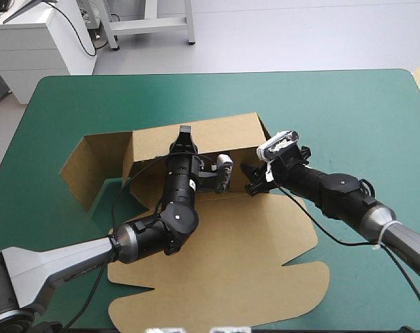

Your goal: Fold the box

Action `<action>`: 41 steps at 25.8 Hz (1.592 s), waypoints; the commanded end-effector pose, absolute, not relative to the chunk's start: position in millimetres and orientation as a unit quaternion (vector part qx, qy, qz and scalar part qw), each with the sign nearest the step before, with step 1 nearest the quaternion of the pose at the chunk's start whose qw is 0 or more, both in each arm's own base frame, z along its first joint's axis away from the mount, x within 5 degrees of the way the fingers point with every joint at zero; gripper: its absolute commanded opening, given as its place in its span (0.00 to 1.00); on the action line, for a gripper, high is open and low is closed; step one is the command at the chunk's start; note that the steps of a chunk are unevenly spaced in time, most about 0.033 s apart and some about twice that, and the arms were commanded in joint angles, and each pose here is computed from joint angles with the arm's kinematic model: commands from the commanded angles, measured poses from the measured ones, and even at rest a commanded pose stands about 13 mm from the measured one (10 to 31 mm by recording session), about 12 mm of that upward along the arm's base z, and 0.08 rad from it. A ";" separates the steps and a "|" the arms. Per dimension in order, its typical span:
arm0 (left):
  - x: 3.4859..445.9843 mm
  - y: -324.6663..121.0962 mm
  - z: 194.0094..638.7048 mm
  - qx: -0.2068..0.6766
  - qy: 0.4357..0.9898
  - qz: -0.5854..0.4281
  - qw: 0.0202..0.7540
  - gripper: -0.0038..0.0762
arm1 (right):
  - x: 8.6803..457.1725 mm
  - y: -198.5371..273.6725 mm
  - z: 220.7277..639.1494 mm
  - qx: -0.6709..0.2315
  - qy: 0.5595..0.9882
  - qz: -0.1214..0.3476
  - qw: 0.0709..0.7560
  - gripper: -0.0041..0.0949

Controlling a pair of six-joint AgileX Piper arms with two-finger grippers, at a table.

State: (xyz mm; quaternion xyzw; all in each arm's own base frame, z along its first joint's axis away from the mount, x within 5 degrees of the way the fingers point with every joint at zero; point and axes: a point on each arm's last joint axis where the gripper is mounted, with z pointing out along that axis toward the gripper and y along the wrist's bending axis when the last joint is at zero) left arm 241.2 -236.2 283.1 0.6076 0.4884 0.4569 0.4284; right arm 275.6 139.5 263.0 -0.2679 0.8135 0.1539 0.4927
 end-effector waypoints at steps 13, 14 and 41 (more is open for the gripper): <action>236.7 -239.6 307.0 0.599 0.451 0.469 0.466 0.04 | 277.0 126.9 281.4 -0.259 0.818 0.153 0.490 0.47; 236.7 -239.6 307.0 0.599 0.451 0.469 0.466 0.04 | 276.5 127.4 281.3 -0.261 0.818 0.157 0.488 0.30; 236.6 -239.7 306.6 0.600 0.452 0.467 0.466 0.04 | 281.8 128.6 291.2 -0.229 0.803 0.170 0.524 0.80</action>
